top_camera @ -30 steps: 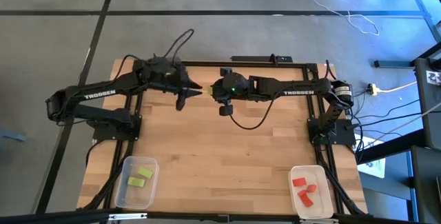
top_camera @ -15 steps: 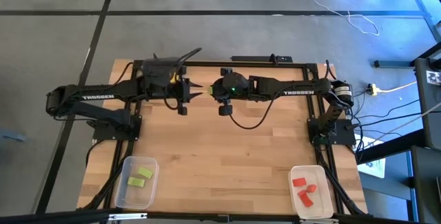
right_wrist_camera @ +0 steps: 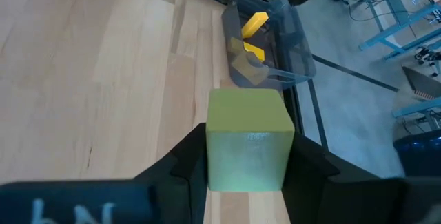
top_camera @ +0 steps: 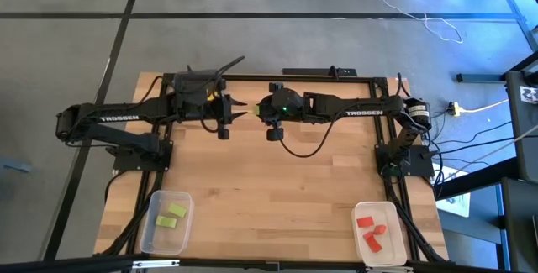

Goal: Sort & place blocks by color
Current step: Put the green block into the transparent bin

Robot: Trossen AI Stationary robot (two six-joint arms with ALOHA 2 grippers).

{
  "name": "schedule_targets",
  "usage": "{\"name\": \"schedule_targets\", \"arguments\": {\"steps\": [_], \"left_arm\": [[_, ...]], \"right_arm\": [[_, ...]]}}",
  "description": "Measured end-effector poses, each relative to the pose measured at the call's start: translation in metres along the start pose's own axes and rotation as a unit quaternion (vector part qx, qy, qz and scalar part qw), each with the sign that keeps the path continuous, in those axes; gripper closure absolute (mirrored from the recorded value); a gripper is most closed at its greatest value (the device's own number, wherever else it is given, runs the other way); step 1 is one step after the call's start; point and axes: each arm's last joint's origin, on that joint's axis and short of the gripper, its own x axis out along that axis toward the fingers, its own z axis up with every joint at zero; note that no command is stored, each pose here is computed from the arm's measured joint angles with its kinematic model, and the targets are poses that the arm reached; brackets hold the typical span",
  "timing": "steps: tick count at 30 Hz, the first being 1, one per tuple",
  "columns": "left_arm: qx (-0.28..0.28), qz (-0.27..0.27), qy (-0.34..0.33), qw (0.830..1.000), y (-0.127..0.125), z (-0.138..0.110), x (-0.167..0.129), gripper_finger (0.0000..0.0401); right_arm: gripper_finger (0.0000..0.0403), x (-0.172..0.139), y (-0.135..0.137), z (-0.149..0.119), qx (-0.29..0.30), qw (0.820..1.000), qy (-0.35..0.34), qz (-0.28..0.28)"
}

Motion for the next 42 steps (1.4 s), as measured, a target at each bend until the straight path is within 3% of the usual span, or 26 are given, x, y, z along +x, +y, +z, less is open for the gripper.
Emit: {"name": "schedule_targets", "arguments": {"steps": [6,12,23,29,34,42], "left_arm": [[-0.019,0.012,0.005,1.000,0.0007,-0.0003,0.0000,0.0299],[-0.019,-0.026,-0.011,0.999,-0.0016,0.0007,0.0000,0.0299],[-0.036,-0.029,-0.012,0.999,-0.0033,0.0015,-0.0002,0.0299],[-0.034,0.002,0.002,0.999,-0.0029,0.0010,0.0005,0.0299],[-0.078,0.045,0.018,0.996,-0.0006,0.0000,0.0003,0.0299],[-0.064,0.017,0.002,0.998,-0.0021,0.0017,0.0004,0.0299]], "right_arm": [[0.0273,0.0000,0.0000,0.0000,0.000,1.000,0.000,0.000],[0.0273,0.0000,0.0000,-0.0001,0.000,1.000,0.000,0.000],[0.0273,0.0000,0.0000,-0.0001,0.000,1.000,0.000,0.000],[0.0273,0.0000,0.0000,-0.0001,0.000,1.000,0.000,0.000],[0.0273,0.0000,-0.0001,-0.0001,0.000,1.000,0.000,0.000],[0.0273,0.0000,0.0000,-0.0001,0.000,1.000,0.001,-0.001]]}}
